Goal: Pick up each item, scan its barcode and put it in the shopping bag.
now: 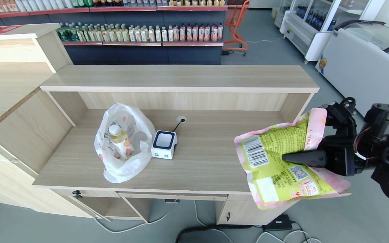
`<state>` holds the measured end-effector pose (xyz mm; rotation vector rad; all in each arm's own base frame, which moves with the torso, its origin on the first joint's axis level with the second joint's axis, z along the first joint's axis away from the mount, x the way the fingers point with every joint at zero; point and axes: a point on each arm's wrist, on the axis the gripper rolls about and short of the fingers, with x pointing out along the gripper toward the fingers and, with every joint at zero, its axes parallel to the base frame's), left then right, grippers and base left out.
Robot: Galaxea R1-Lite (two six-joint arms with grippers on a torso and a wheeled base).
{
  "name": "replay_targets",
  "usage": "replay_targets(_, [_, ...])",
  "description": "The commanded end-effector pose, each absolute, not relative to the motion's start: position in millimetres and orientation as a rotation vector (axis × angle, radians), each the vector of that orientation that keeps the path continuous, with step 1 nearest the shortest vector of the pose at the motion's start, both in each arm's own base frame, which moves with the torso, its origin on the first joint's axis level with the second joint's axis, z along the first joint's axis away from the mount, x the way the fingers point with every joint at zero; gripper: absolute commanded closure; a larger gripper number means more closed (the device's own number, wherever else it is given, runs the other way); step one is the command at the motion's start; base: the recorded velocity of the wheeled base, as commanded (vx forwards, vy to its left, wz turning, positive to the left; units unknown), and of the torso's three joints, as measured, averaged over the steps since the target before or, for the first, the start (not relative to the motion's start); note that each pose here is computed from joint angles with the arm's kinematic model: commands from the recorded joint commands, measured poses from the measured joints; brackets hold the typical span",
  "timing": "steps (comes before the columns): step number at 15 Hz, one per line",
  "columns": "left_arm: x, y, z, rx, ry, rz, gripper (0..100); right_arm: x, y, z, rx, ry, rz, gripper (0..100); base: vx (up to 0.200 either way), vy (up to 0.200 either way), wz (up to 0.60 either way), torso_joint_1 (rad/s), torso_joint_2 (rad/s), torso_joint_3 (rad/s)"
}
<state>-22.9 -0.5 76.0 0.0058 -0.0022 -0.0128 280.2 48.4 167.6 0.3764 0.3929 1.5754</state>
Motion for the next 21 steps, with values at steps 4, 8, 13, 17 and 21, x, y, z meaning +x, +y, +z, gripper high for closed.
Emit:
replay_targets(4, [-23,-1,76,0.006,-0.003,-0.012,0,271,54,158,0.187,0.209,1.676,100,0.000,0.000,0.00,0.000,0.00,0.000])
replay_targets(8, [-23,-1,76,0.006,-0.003,-0.012,0,275,56,146,-0.055,-0.062,1.691,100,0.000,0.000,0.00,0.000,0.00,0.000])
replay_targets(13, [-23,-1,76,0.006,-0.003,-0.012,0,275,56,139,-0.154,-0.174,1.685,100,0.000,0.000,0.00,0.000,0.00,0.000])
replay_targets(17, [-23,-1,76,0.006,-0.003,-0.012,0,274,60,138,-0.161,-0.184,1.698,100,0.000,0.000,0.00,0.000,0.00,0.000])
replay_targets(21, [-23,-1,76,0.006,-0.003,-0.012,0,273,65,132,-0.173,-0.202,1.717,100,0.000,0.000,0.00,0.000,0.00,0.000])
